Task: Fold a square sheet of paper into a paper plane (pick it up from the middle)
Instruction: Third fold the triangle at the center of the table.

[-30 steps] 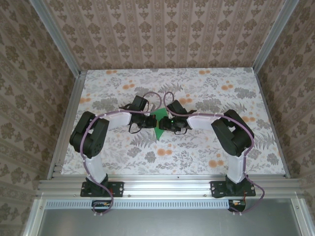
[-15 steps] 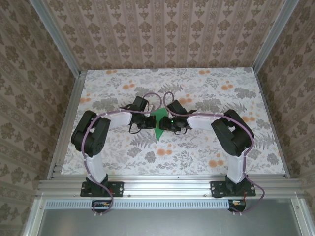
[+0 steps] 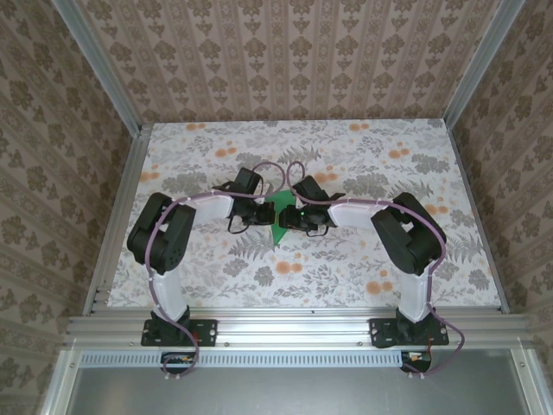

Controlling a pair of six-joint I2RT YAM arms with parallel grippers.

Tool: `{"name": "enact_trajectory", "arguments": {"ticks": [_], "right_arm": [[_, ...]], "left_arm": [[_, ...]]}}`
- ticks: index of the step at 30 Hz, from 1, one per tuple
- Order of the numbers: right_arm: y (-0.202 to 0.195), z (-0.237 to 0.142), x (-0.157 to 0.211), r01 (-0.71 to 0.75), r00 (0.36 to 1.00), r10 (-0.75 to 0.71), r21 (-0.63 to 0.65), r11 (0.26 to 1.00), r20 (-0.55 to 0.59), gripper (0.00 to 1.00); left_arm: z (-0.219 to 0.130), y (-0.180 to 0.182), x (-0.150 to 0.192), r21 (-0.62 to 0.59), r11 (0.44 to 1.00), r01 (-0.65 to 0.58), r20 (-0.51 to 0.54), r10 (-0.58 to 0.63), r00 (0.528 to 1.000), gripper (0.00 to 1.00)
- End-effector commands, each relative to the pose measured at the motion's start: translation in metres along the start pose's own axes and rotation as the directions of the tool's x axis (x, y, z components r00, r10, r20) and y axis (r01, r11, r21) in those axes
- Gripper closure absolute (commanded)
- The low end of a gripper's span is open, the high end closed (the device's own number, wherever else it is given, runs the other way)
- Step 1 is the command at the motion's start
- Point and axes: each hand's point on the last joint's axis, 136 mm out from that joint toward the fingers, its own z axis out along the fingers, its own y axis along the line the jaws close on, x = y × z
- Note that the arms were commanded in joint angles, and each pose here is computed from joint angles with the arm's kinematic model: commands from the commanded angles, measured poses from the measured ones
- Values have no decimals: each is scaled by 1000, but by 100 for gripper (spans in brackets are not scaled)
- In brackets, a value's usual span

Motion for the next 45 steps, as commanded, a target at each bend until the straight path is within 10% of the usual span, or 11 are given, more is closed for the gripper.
{"name": "enact_trajectory", "arguments": {"ticks": [1, 12, 22, 45], "right_arm": [[-6, -13, 9, -27, 999, 27, 13, 1000, -39, 60], [15, -43, 12, -48, 998, 51, -113, 992, 24, 61], [53, -15, 35, -126, 991, 109, -284, 950, -76, 87], [10, 24, 68, -207, 970, 181, -162, 965, -161, 89]], "left_arm": [[6, 7, 8, -46, 999, -18, -46, 16, 999, 100], [14, 15, 20, -93, 996, -17, -93, 8, 996, 100], [16, 13, 20, -106, 994, -22, -105, 11, 994, 100], [19, 16, 24, -120, 993, -14, -111, 1, 994, 100]]}}
